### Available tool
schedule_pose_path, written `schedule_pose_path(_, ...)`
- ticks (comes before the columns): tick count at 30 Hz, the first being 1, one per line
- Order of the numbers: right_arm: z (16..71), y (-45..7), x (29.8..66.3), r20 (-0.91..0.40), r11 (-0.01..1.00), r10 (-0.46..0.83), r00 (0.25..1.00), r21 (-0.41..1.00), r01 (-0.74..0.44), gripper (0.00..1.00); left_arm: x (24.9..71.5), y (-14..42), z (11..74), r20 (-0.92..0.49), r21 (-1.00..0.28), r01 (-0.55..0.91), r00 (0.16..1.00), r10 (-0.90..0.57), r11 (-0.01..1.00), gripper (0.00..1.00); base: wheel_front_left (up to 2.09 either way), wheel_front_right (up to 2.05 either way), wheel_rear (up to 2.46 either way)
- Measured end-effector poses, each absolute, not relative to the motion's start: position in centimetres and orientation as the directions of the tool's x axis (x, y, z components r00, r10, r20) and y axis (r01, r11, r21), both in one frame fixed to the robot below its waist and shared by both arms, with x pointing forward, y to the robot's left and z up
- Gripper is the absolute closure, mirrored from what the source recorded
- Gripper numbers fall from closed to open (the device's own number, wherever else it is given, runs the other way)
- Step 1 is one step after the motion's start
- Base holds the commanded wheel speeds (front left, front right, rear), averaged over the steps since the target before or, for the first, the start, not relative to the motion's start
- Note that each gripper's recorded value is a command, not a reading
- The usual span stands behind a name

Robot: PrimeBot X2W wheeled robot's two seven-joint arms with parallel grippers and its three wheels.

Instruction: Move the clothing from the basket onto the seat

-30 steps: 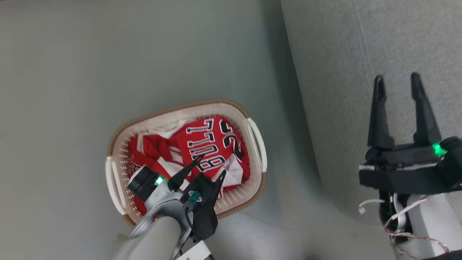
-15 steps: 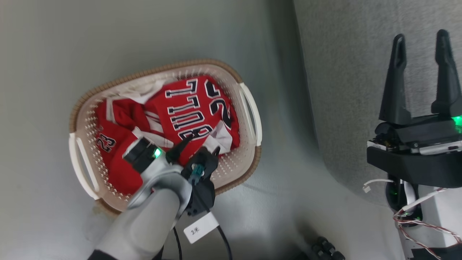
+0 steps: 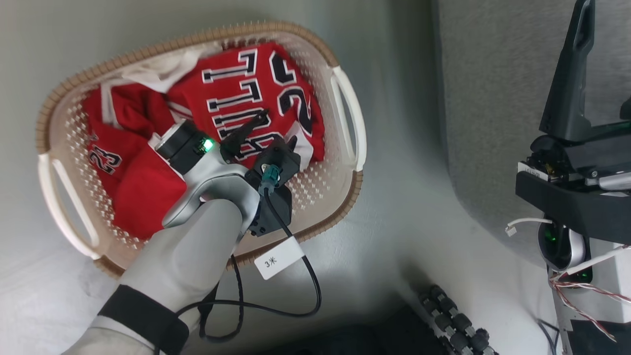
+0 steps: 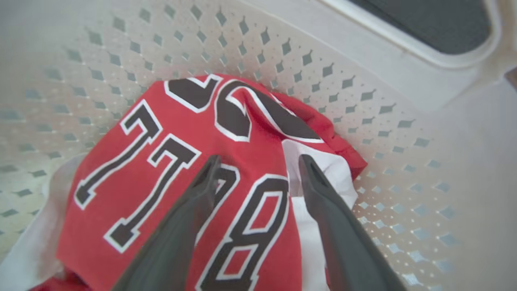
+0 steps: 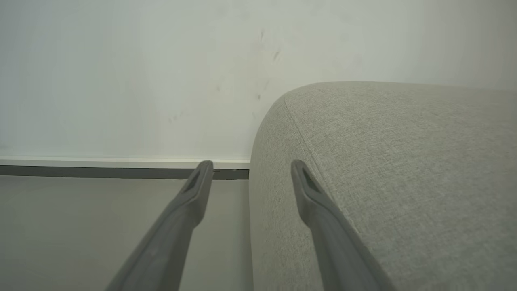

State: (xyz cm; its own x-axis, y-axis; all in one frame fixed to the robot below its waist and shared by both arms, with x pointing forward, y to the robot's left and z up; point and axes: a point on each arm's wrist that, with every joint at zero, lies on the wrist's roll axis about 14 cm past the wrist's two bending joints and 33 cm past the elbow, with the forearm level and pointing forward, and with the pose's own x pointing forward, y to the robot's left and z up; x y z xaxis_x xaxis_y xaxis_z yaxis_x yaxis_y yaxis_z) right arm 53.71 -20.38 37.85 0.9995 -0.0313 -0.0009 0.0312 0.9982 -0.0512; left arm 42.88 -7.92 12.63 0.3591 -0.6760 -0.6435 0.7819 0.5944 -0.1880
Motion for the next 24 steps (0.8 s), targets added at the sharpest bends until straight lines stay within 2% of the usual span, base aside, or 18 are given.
schedule_pose_path(6, 35.4, -20.4, 54.0, -0.034, 0.997, -0.029, 0.999, -0.066, 0.027, 0.00, 41.7, -7.5, 9.7, -0.680, -0.211, 0.774, 0.322, -0.659, 0.596, 0.00, 0.00, 0.00, 0.00)
schedule_pose_path(7, 35.3, -20.4, 54.0, -0.034, 0.997, -0.029, 0.999, -0.069, 0.027, 0.00, 41.7, -7.4, 9.5, -0.680, -0.208, 0.773, 0.327, -0.656, 0.600, 0.13, 0.00, 0.00, 0.00)
schedule_pose_path(8, 35.3, -20.4, 54.0, -0.030, 0.997, -0.027, 0.999, -0.074, 0.025, 0.00, 41.8, -7.3, 9.3, -0.682, -0.205, 0.772, 0.329, -0.653, 0.602, 0.44, 0.00, 0.00, 0.00)
schedule_pose_path(9, 35.3, -20.4, 54.1, -0.028, 0.997, -0.025, 0.999, -0.078, 0.023, 0.00, 41.9, -7.3, 9.2, -0.684, -0.205, 0.771, 0.328, -0.652, 0.603, 0.57, 0.00, 0.00, 0.00)
schedule_pose_path(10, 35.3, -20.3, 54.2, -0.026, 0.996, -0.023, 0.999, -0.082, 0.021, 0.00, 41.9, -7.2, 9.1, -0.686, -0.202, 0.769, 0.331, -0.648, 0.607, 0.57, 0.00, 0.00, 0.00)
schedule_pose_path(12, 35.3, -20.3, 54.3, -0.024, 0.996, -0.023, 0.999, -0.082, 0.021, 0.00, 41.9, -7.0, 9.0, -0.688, -0.196, 0.767, 0.336, -0.643, 0.611, 0.89, 0.00, 0.00, 0.00)
schedule_pose_path(13, 35.3, -20.3, 54.3, -0.024, 0.996, -0.023, 0.999, -0.082, 0.021, 0.00, 42.0, -7.0, 9.0, -0.686, -0.192, 0.767, 0.342, -0.642, 0.613, 1.00, 0.00, 0.00, 0.00)
schedule_pose_path(24, 35.4, -20.2, 54.3, -0.035, 0.996, -0.027, 0.999, -0.089, 0.024, 0.00, 44.2, -7.4, 11.2, -0.621, -0.180, 0.742, 0.424, -0.659, 0.646, 1.00, 0.00, 0.00, 0.00)
